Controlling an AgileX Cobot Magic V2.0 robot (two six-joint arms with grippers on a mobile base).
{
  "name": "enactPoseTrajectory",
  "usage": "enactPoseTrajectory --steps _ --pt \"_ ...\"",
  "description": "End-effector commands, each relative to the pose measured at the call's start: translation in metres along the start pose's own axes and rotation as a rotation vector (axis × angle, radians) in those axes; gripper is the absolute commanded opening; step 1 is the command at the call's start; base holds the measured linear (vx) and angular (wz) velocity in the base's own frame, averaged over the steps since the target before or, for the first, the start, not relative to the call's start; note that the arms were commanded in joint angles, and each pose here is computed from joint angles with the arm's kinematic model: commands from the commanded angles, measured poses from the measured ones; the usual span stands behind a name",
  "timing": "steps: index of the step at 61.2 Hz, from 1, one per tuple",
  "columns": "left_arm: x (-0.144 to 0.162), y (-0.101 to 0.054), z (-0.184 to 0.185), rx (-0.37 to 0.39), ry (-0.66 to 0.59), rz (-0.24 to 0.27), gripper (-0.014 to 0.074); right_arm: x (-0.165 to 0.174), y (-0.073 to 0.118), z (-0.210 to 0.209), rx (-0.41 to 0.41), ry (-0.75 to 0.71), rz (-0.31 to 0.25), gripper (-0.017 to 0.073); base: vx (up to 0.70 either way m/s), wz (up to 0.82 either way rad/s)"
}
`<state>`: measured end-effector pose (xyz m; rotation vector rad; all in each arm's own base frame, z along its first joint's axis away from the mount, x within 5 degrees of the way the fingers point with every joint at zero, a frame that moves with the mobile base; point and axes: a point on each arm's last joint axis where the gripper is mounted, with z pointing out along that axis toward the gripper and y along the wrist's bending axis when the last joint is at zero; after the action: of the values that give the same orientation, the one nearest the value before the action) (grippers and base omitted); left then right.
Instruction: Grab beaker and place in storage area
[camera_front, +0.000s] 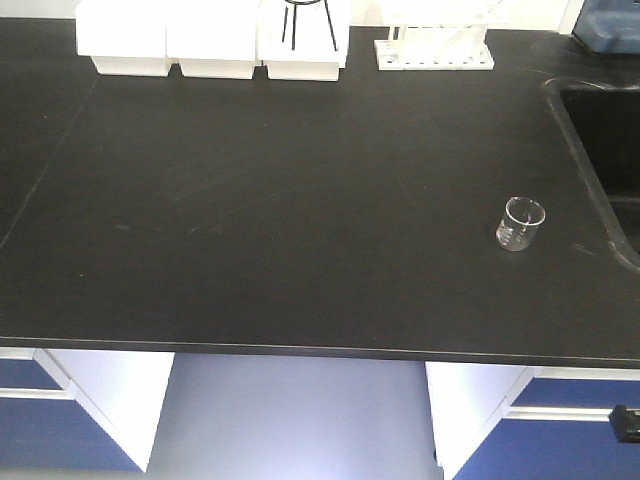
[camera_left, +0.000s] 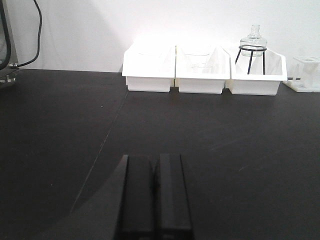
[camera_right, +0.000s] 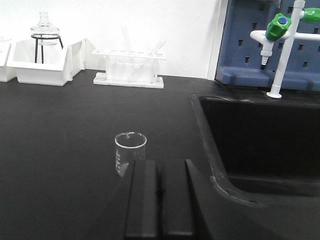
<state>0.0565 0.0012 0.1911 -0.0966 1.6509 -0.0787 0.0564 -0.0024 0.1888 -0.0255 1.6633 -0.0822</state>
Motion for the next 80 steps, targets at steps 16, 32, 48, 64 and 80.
enactPoseTrajectory --steps 16,32,48,64,80 --pt "-0.0011 -0.0016 -0.0002 0.028 -0.077 -0.011 -0.0008 -0.0049 -0.0002 -0.0006 0.006 -0.083 -0.009 -0.0008 0.0 0.0" --pt "-0.0011 -0.0016 -0.0002 0.028 -0.077 -0.011 -0.0008 -0.0049 -0.0002 -0.0006 0.006 -0.083 -0.009 -0.0008 0.0 0.0" --pt "-0.0011 -0.0016 -0.0002 0.028 -0.077 -0.011 -0.0008 -0.0049 -0.0002 -0.0006 0.006 -0.083 -0.009 -0.0008 0.0 0.0" --pt "-0.0011 -0.0016 -0.0002 0.028 -0.077 -0.011 -0.0008 -0.0049 -0.0002 -0.0006 0.006 -0.083 -0.009 -0.0008 0.0 0.0" --pt "-0.0011 -0.0016 -0.0002 0.028 -0.077 -0.011 -0.0008 -0.011 -0.0004 -0.0013 0.01 -0.151 -0.028 -0.0008 0.0 0.0"
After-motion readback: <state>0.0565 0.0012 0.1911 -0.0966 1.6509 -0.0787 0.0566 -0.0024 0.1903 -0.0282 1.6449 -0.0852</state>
